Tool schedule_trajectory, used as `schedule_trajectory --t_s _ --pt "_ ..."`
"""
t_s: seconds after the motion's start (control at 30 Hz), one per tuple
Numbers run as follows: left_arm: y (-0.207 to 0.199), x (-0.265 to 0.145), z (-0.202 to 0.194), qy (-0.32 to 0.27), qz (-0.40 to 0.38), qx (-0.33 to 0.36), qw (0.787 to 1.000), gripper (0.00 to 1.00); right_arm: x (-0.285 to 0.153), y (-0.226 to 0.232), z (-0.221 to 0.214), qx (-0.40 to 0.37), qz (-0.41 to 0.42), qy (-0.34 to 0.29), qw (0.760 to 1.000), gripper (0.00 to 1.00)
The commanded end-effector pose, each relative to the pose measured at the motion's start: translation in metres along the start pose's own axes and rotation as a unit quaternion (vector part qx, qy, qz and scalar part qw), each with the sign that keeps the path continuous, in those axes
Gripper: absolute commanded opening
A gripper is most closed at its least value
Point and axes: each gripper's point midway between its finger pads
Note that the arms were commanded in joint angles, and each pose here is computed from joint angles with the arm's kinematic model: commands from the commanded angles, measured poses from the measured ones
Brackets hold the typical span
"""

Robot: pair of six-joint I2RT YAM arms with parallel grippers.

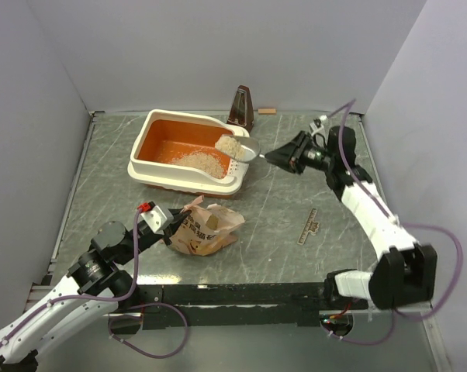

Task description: Fill the litter box with clean litter

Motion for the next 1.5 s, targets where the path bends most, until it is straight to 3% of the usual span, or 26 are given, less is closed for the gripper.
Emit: schedule_trajectory --t_s 0.0,0.13,0.27,0.4,0.57,0.73,0.9,0.97,1.17,1.47 --pt "-0.006 -0.001 0.056 -0.099 -0.012 0.013 0.995 0.01 0.04 -0.009 0.043 -0.056 -0.005 -0.022 0.998 0.0" --pt "-0.007 0.0 0.054 -0.096 -0.012 0.012 0.995 0.01 0.077 -0.022 0.058 -0.085 -0.037 0.003 0.996 0.0" --pt "-0.005 0.0 0.053 -0.093 -0.008 0.012 0.996 0.01 0.12 -0.056 0.048 -0.116 -0.121 0.058 0.984 0.0" --pt "-0.005 0.0 0.052 -0.092 -0.01 0.013 0.996 0.01 0.139 -0.068 0.039 -0.188 -0.202 0.103 0.956 0.0" --pt "-0.005 0.002 0.05 -0.087 -0.01 0.013 0.996 0.01 0.14 -0.059 0.033 -0.239 -0.238 0.125 0.933 0.0" --pt "-0.003 0.002 0.049 -0.083 -0.005 0.013 0.996 0.01 0.122 -0.046 0.035 -0.348 -0.313 0.111 0.877 0.0" --pt "-0.002 0.003 0.047 -0.081 -0.002 0.013 0.997 0.01 0.108 0.0 0.03 -0.461 -0.321 0.069 0.824 0.0" --pt "-0.002 0.003 0.047 -0.079 -0.002 0.014 0.997 0.01 0.1 0.014 0.031 -0.478 -0.324 0.057 0.814 0.0" --pt "-0.002 0.004 0.045 -0.077 -0.001 0.014 0.997 0.01 0.053 0.059 0.03 -0.488 -0.288 0.004 0.824 0.0" --pt "-0.001 0.002 0.05 -0.086 0.003 0.012 0.996 0.01 -0.037 0.086 -0.009 -0.463 -0.225 0.024 0.857 0.0"
Point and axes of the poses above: each gripper's point midway between its finger pads, its own x axis out along the fingers, its own y axis along the line the jaws close on, z = x × y, and after that the axes turned 14 degrees about -x, right-handed
